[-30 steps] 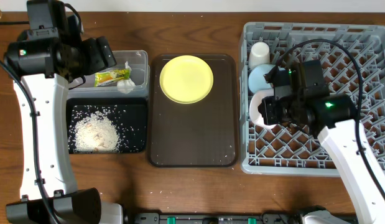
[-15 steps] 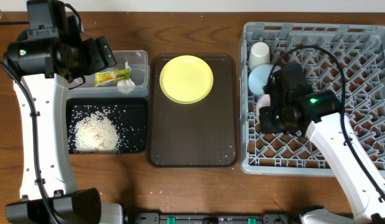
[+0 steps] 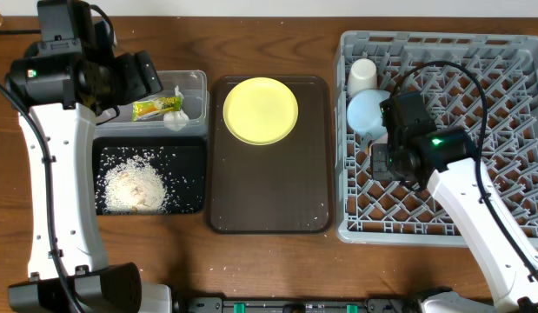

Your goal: Sort waste into correct bins and load items into the dishwasher rack

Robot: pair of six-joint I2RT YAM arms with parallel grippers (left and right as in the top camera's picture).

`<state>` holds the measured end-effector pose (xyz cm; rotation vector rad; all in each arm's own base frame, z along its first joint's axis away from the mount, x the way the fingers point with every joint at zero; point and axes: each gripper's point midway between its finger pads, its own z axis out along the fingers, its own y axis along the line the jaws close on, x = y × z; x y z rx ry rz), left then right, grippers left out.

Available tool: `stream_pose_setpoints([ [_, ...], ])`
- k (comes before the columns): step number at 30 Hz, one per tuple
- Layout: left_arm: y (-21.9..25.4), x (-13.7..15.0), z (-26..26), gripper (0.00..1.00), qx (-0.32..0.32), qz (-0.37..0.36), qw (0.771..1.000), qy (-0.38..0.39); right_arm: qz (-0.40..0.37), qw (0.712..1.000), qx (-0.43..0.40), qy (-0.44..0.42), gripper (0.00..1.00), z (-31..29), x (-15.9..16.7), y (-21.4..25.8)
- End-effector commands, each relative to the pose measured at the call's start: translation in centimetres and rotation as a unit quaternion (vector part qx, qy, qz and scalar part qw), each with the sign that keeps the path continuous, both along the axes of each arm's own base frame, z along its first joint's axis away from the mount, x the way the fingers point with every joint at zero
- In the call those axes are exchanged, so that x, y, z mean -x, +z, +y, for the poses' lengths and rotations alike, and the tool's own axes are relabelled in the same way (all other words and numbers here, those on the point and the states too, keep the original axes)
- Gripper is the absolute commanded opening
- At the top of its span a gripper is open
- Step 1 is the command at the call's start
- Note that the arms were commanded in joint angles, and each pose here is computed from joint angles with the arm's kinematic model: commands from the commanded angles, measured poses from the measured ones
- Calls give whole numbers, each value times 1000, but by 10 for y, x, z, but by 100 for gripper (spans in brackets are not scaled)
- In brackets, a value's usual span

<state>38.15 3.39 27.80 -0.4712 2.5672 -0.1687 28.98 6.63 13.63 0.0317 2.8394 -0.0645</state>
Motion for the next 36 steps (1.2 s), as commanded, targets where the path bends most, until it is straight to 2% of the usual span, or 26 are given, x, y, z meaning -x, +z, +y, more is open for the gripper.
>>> stream_pose_setpoints([
  [1,5,0,4,93,-3,-5,1000,11,-40,999,1,10,13,1,-12,19],
  [5,5,0,4,93,-3,-5,1000,11,-65,998,5,-2,15,-5,-24,24],
  [10,5,0,4,93,-3,-5,1000,11,-58,998,-4,-11,6,-9,-23,22],
  [13,5,0,4,93,-3,-5,1000,11,-33,998,-50,19,5,10,-13,18],
  [15,5,0,4,93,-3,-5,1000,11,-20,995,-75,64,9,25,-7,16],
  [18,5,0,4,93,-3,-5,1000,11,-14,996,-62,69,11,24,-4,10],
  [29,5,0,4,93,-3,-5,1000,11,24,997,-50,47,9,15,16,-38],
  [36,5,0,4,93,-3,-5,1000,10,-11,999,7,29,9,-5,2,-32],
])
